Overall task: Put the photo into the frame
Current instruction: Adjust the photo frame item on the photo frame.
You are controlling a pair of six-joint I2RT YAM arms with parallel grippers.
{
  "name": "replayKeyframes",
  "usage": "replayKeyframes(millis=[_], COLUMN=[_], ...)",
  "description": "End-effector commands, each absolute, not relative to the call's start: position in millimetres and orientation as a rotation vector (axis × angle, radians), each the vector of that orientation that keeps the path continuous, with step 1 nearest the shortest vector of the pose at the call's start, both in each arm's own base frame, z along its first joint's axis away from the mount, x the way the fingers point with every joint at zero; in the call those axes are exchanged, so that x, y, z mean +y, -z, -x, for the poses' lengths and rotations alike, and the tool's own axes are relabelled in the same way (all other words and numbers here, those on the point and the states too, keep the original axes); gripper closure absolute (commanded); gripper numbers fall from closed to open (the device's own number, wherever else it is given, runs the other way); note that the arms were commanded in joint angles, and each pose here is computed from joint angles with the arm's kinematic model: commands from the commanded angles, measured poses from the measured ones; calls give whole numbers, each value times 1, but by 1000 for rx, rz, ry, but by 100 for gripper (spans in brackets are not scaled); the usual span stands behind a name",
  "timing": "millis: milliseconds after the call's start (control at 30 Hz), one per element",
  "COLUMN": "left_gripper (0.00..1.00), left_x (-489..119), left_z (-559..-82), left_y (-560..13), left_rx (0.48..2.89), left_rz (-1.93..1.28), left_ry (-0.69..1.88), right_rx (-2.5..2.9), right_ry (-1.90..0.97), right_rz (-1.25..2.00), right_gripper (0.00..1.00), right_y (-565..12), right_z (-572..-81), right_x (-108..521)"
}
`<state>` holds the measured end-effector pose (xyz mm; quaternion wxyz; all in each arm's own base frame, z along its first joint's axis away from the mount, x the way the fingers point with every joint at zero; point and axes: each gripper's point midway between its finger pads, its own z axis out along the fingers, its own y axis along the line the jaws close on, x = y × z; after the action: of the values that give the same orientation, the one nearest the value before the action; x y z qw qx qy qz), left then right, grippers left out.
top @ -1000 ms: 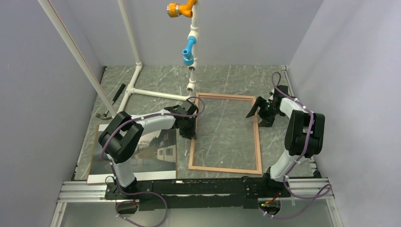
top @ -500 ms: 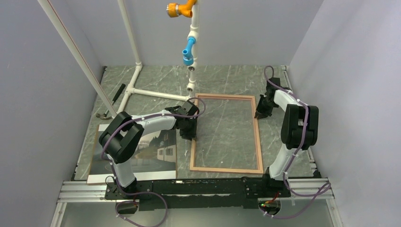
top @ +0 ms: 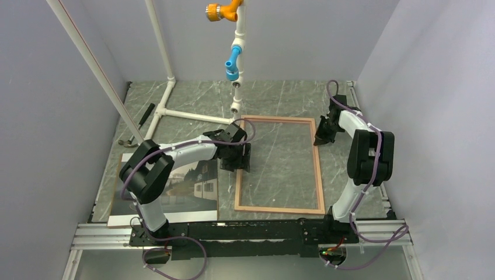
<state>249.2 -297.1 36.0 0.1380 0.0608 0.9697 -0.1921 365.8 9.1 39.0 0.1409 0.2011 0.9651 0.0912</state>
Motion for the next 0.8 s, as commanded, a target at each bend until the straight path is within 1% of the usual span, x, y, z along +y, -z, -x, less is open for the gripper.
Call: replayKeyframes(millis=[0, 133, 167, 267, 367, 433, 533, 600, 667, 700, 767], left_gripper=[28, 34, 34, 34, 30, 27, 25, 18, 14, 13, 12], left_x=[-304, -317, -322, -331, -332, -332, -329, -321, -317, -317, -314], left_z=[-267, -267, -267, -268, -272, -274, -281, -284, -286, -288, -289], left_y=[-86, -102, -101, -92, -77, -67, -53, -47, -41, -38, -30], left_rx=[2648, 2612, 2615, 2652, 2693, 2717, 2742, 2760, 2771, 2776, 2796], left_rz=[-218, -267, -280, -302, -291, -289, -276, -254, -248, -247, -254], left_ry=[569, 563, 547, 486, 383, 330, 226, 136, 74, 50, -4], right_rx=[2721, 2699, 2689, 2667, 2673, 2680, 2689, 2693, 2697, 2701, 2705], right_ry=[-285, -279, -284, -316, -357, -394, -441, -467, -481, -495, -503], right_rz=[-598, -649, -662, -690, -696, -697, -704, -705, -708, -709, -712], right_gripper=[100, 100, 95, 70, 51, 43, 33, 26, 21, 18, 15], right_y=[-63, -64, -64, -65, -60, -57, -50, -45, -42, -41, -38], right_z=[-367, -362, -361, -358, -353, -350, -346, -343, -340, -338, -336], right_x=[2, -8, -10, -13, -10, -5, 1, 5, 7, 9, 10])
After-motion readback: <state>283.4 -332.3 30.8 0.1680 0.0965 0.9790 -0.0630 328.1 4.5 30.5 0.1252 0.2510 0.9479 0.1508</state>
